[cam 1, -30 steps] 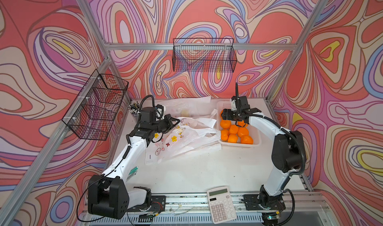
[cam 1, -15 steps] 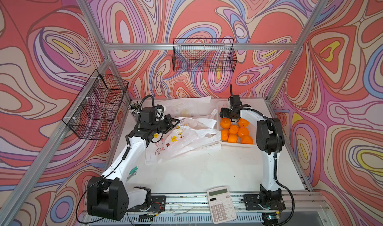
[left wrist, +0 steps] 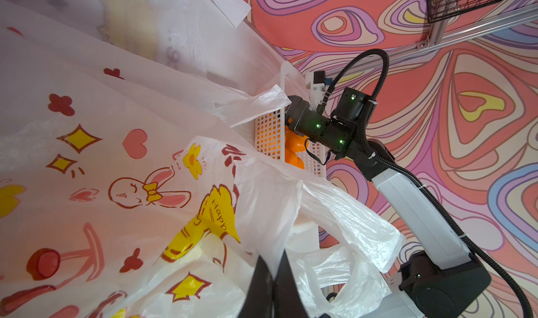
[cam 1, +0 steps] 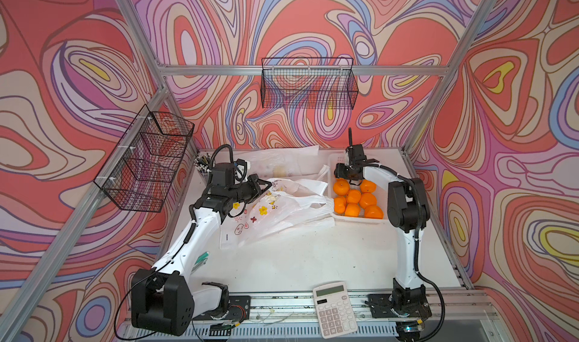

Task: Place the oranges into plastic bags & tie knots
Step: Pick up the orange from the basket, then place the orange in the plastic bag.

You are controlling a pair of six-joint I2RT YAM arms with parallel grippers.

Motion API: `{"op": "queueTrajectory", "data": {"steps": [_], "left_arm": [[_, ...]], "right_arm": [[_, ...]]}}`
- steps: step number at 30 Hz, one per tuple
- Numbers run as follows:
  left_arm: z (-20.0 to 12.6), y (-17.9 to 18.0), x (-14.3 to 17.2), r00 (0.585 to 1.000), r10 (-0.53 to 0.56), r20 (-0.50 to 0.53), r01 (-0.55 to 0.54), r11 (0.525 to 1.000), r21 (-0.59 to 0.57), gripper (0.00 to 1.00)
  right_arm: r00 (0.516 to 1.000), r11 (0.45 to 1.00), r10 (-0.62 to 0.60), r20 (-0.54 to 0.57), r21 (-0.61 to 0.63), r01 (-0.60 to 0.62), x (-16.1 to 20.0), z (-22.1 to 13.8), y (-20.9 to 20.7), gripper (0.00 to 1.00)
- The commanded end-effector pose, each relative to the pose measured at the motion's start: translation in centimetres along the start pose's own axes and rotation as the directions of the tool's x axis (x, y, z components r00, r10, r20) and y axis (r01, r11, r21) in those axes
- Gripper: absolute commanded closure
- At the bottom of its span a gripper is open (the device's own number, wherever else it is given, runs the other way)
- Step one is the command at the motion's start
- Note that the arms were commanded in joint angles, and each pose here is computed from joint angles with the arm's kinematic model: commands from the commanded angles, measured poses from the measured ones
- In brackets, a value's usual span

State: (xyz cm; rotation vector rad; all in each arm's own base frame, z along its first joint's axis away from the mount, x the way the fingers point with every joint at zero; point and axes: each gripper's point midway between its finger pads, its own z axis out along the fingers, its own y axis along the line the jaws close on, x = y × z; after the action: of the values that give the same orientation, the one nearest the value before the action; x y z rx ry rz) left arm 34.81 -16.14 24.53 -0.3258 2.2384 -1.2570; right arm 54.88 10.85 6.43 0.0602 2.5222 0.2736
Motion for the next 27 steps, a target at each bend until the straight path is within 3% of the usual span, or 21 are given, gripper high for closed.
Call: {"op": "queueTrajectory", "data": {"steps": [1,6,11,18,27], "left_arm": [[-0.4,-0.2,0.3,1.000,0.017,-0.006,-0.017,1.000,0.018,1.00],[-0.2,-0.3,0.5,0.999,0.025,-0.021,-0.024,0.999,0.036,1.00],[0.0,-0.3,0.7,0.999,0.024,-0.030,-0.023,0.999,0.048,1.00],[0.1,-0.6,0.9,0.999,0.021,-0.042,-0.018,0.997,0.075,1.00],[-0.2,-0.7,1.5,0.998,0.028,-0.052,-0.023,0.996,0.087,1.00]], "right_arm": [[0.995,0.997,-0.020,0.102,-0.068,0.027,-2.4,-6.1,1.6,0.42],[0.992,0.978,-0.011,0.125,-0.207,0.037,0.2,-12.7,3.9,0.43],[0.995,0.925,0.028,0.091,-0.380,0.008,5.1,-17.4,6.8,0.44],[1.000,0.851,0.025,0.011,-0.524,-0.016,11.5,-19.2,12.6,0.44],[1.000,0.748,-0.001,-0.027,-0.664,-0.017,14.6,-19.8,20.5,0.43]]}}
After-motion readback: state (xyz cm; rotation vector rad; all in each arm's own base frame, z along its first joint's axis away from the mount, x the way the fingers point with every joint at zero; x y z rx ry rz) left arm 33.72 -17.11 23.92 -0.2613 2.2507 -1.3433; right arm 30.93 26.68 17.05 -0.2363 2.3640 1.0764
